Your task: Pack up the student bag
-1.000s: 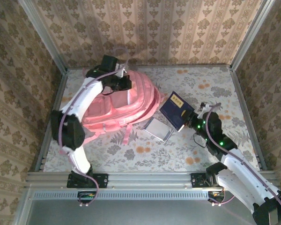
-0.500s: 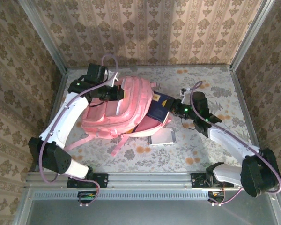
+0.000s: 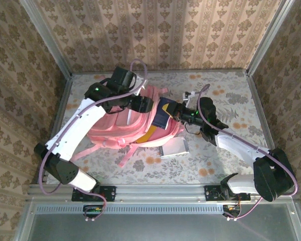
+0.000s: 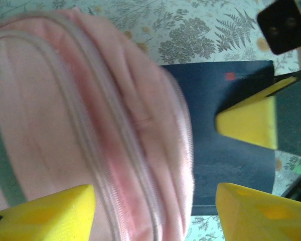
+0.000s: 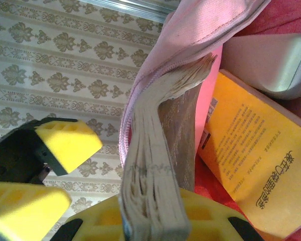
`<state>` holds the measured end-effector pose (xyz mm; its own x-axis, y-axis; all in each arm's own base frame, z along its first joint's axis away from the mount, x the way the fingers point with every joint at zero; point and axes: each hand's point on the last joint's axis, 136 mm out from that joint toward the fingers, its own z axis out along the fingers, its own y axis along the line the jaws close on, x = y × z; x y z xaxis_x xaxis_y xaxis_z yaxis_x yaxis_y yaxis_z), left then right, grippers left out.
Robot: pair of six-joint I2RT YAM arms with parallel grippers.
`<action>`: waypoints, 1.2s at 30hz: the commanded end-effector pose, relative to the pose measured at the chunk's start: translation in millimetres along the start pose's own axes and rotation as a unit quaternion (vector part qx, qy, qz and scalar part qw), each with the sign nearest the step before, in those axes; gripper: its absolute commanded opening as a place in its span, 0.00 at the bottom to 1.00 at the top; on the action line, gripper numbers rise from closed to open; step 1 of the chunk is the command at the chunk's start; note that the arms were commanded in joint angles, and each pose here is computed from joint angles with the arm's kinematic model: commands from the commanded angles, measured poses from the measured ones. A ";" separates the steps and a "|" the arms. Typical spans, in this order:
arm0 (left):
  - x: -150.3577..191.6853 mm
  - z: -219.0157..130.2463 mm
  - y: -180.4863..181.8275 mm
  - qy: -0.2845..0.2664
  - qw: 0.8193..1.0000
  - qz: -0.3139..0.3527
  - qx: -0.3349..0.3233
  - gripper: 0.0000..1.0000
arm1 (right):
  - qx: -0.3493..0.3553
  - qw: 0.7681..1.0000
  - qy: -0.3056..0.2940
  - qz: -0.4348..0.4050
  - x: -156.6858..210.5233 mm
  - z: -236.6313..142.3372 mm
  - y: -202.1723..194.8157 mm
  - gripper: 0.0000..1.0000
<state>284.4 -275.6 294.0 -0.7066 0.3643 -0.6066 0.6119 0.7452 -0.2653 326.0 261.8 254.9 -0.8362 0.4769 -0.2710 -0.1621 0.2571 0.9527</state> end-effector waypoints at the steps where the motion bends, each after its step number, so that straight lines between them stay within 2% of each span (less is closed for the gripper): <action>1: 11.2 17.5 11.2 0.043 0.997 0.027 -0.053 0.67 | -0.085 0.996 -0.006 -0.038 -4.9 -0.3 55.6 0.00; 7: 7.9 42.1 21.5 0.064 0.987 0.081 -0.125 0.68 | -0.071 0.996 -0.006 -0.051 -0.2 0.0 51.6 0.00; 12: 1.1 58.2 21.8 0.062 0.987 0.082 -0.126 0.68 | -0.071 0.996 -0.008 -0.049 -0.1 -0.4 51.4 0.00; 14: -0.2 65.0 22.6 0.065 0.986 0.082 -0.127 0.64 | -0.074 0.996 -0.007 -0.047 0.0 0.4 52.3 0.00; 15: -0.5 68.0 22.0 0.067 0.987 0.082 -0.125 0.60 | -0.077 0.996 -0.006 -0.046 0.2 0.8 53.3 0.00; 19: -0.5 69.9 17.6 0.067 0.988 0.082 -0.113 0.20 | -0.077 0.996 -0.006 -0.045 0.6 1.2 52.5 0.00; 21: -2.2 62.6 17.6 0.057 0.988 0.084 -0.113 0.04 | -0.065 0.997 -0.006 -0.051 1.2 0.6 48.2 0.00; 22: -2.9 57.2 18.9 0.053 0.988 0.084 -0.115 0.00 | -0.050 0.997 -0.008 -0.055 1.3 -0.1 43.1 0.00; 28: -9.8 3.0 33.4 -0.001 0.992 0.053 -0.117 0.00 | 0.037 0.997 -0.002 -0.070 7.1 -0.5 -1.0 0.00; 36: -13.6 -56.0 49.4 -0.071 0.988 0.026 -0.135 0.00 | 0.052 0.996 0.042 -0.060 25.0 30.8 -23.6 0.00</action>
<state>304.8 -223.6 304.9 -0.6501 0.3916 -0.6512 0.5381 0.8423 -0.0307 322.5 275.1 207.8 -0.8559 0.4069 -0.3192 -0.1390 0.4134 0.8999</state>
